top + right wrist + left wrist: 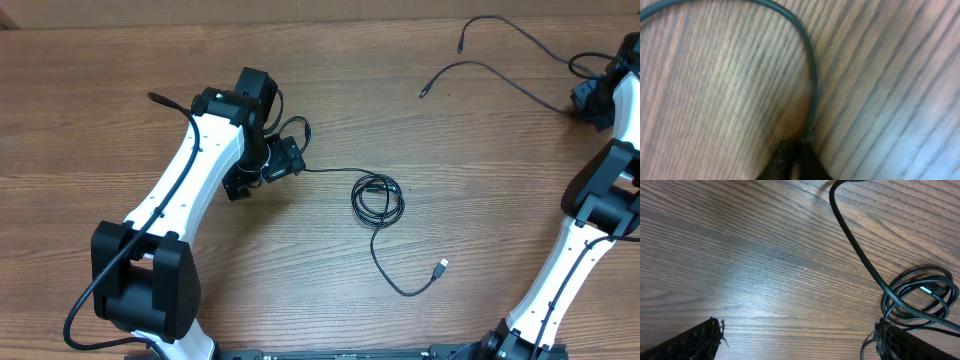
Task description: Untangle cables
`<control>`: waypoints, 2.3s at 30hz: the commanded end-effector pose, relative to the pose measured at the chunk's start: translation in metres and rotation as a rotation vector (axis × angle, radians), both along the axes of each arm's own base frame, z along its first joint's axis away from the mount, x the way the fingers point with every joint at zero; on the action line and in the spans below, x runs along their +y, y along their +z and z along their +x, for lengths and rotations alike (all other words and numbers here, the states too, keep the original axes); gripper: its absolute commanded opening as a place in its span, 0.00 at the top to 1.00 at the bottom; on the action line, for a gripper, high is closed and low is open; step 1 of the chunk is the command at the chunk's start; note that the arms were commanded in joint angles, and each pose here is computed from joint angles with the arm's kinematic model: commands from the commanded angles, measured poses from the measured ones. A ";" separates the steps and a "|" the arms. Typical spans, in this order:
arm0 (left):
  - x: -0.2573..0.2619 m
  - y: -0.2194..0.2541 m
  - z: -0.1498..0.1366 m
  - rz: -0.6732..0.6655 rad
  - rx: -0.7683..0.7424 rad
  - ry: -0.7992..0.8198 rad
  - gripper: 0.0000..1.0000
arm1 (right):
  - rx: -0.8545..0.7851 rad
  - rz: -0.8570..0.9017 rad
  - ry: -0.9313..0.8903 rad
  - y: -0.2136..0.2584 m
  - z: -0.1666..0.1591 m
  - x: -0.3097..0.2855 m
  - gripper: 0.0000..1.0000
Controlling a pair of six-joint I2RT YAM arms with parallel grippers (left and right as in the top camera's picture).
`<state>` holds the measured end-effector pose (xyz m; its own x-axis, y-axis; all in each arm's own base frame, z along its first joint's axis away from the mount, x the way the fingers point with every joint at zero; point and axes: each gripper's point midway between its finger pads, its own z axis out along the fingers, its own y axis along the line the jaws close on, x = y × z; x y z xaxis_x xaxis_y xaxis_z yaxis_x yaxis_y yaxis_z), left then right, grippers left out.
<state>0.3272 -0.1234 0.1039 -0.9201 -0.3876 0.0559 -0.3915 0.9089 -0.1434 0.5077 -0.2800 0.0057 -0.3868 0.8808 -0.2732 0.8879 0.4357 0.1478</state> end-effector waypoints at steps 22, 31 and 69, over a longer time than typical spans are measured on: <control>-0.003 0.003 -0.002 -0.009 -0.009 -0.028 0.01 | -0.409 0.012 0.103 0.173 0.051 0.015 0.32; -0.003 0.003 -0.002 -0.009 -0.009 -0.029 0.01 | -0.006 -0.083 0.029 0.062 0.015 0.016 0.34; -0.003 0.003 -0.002 -0.009 -0.009 -0.029 0.01 | -0.156 0.067 0.230 -0.016 0.060 0.033 0.96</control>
